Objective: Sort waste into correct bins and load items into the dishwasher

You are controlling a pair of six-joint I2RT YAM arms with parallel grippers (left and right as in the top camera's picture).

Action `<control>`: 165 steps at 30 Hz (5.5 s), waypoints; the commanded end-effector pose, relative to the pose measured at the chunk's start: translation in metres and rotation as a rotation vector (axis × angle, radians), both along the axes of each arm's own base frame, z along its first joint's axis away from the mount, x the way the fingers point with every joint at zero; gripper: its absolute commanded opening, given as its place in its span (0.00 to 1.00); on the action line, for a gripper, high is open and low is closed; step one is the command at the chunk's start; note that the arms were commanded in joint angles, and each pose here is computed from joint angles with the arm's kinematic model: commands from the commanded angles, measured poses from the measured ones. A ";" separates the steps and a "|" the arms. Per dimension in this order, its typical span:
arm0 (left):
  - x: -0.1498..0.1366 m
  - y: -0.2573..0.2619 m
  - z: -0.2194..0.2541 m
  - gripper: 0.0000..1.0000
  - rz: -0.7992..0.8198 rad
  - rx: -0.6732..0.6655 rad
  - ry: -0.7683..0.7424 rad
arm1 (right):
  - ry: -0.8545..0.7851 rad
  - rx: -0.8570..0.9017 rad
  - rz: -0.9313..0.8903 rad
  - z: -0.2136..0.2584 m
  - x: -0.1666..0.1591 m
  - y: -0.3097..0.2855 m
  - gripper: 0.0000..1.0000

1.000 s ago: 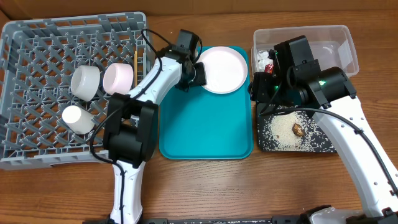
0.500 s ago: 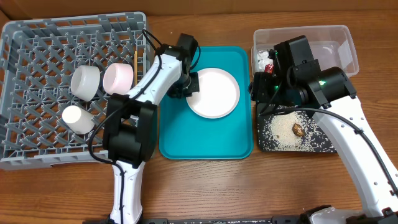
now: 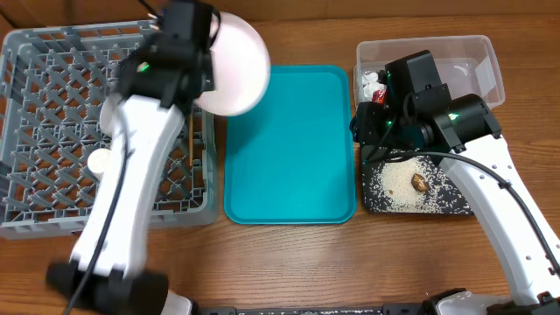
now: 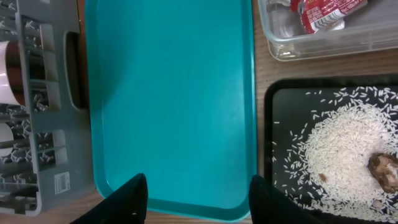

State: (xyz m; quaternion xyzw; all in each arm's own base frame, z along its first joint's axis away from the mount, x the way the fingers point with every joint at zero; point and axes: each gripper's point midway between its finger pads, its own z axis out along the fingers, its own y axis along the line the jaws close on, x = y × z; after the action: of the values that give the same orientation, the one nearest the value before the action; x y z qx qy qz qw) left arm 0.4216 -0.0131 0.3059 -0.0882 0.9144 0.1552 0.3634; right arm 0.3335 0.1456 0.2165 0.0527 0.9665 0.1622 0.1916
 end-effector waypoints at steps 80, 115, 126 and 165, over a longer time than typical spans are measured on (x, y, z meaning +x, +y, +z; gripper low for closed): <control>0.044 0.215 -0.101 0.66 0.400 0.770 0.453 | -0.031 -0.008 -0.007 0.007 0.004 -0.001 0.54; -0.145 -0.003 0.117 1.00 -0.297 -0.361 -0.246 | -0.490 0.014 0.055 0.139 -0.001 -0.014 1.00; -0.140 -0.004 0.103 1.00 -0.279 -0.392 -0.192 | -0.385 -0.019 0.063 0.118 -0.017 -0.019 1.00; -0.059 -0.003 0.005 1.00 -0.212 -0.437 0.127 | -1.018 -0.289 -0.107 0.033 -0.090 -0.136 1.00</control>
State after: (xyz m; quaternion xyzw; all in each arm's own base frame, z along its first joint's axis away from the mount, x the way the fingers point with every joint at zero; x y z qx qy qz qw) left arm 0.3548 -0.0138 0.3228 -0.0527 0.9464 -0.0738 0.3100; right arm 0.2477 0.0117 0.2772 -0.0117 0.7698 0.0267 0.6376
